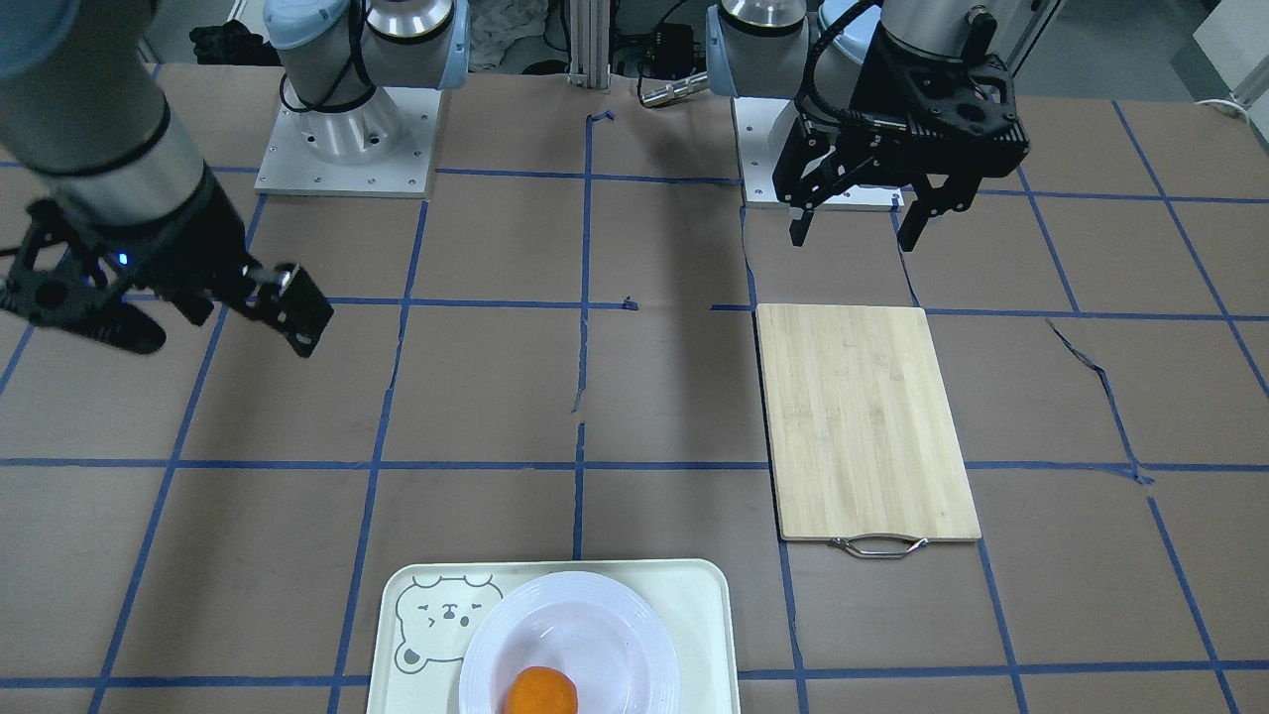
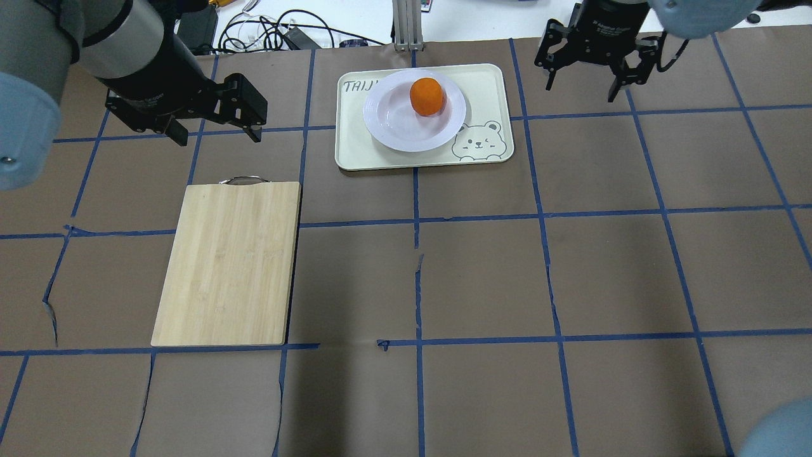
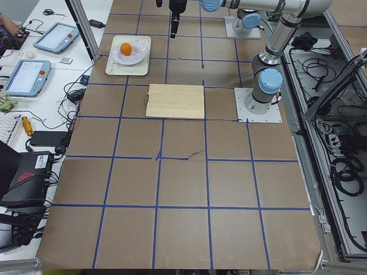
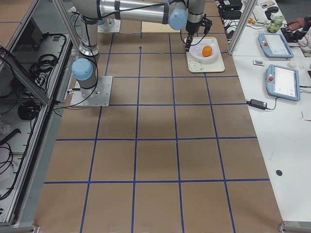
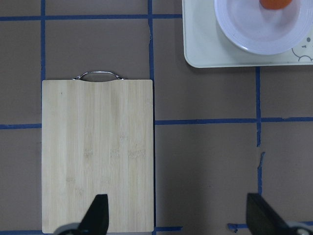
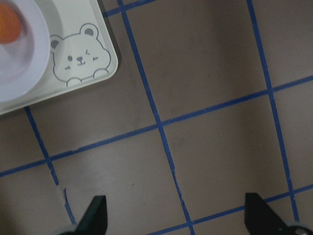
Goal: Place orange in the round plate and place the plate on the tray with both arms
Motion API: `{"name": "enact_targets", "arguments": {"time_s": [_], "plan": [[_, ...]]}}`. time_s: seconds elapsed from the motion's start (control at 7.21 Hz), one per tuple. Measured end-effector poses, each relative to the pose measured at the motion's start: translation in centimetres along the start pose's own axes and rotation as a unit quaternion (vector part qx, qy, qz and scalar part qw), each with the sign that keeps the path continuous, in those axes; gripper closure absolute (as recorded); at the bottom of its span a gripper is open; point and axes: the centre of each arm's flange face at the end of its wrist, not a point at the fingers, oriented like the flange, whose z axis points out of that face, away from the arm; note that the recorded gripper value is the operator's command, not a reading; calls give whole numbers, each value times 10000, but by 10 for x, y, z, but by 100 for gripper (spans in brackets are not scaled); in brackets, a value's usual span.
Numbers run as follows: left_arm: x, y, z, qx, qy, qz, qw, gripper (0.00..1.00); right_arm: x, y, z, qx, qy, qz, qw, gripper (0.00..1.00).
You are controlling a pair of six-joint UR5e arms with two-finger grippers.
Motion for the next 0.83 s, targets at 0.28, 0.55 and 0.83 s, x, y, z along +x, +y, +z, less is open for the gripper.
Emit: {"name": "enact_targets", "arguments": {"time_s": [0.28,0.55,0.83], "plan": [[0,0,0,0,-2,0,10000,0,-7,46,-29,80,11,-514,9986,0],[0,0,0,-1,-4,0,10000,0,-8,56,-26,53,-32,-1131,9936,0],[0,2,0,-84,-18,2,10000,0,-9,58,-24,86,-53,-1344,9909,0]]}}
